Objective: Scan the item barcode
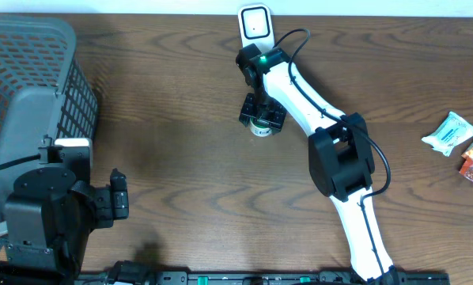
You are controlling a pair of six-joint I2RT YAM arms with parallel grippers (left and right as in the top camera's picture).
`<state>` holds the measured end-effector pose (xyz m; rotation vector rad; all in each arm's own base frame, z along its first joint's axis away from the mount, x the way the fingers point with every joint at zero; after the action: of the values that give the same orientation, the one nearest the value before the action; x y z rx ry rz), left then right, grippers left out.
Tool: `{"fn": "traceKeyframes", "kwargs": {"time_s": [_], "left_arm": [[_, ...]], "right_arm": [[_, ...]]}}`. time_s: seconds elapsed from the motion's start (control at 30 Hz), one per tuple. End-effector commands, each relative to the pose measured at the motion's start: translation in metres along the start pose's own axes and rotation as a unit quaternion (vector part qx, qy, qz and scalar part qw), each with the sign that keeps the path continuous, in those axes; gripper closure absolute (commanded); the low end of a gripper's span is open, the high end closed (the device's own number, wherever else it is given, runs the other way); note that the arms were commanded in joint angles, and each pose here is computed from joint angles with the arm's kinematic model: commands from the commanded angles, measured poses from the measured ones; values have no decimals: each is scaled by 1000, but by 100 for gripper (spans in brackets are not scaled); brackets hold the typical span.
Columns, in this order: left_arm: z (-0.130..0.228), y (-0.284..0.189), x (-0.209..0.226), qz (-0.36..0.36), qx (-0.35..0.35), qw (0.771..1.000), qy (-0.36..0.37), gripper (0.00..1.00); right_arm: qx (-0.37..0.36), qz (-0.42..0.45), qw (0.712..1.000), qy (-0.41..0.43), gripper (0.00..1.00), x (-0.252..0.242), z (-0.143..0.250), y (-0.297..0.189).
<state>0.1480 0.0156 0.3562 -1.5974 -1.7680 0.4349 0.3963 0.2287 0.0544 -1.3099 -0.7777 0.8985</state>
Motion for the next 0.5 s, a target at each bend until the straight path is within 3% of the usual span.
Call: {"fn": "traceKeyframes", "kwargs": {"time_s": [0.0, 0.2, 0.47], "left_arm": [[0, 0, 1, -4, 2, 1000, -3, 2], [0, 0, 1, -4, 2, 1000, -3, 2], [0, 0, 1, -4, 2, 1000, -3, 2]], "right_arm": [[27, 6, 999, -21, 49, -11, -3, 8], [107, -39, 990, -83, 50, -19, 1, 2], [175, -23, 979, -104, 51, -57, 0, -7]]}}
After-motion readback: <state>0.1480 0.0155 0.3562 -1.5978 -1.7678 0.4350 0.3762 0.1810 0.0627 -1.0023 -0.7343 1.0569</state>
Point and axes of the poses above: each gripper's point midway between its finger pads, its own y axis out along the fingers, its own x axis along the line the jaws close on, z = x × y, the point moved 4 cm from there along -y, back along the fingers, and after that the axes turned 8 degrees about y, right-handed, at the moved point
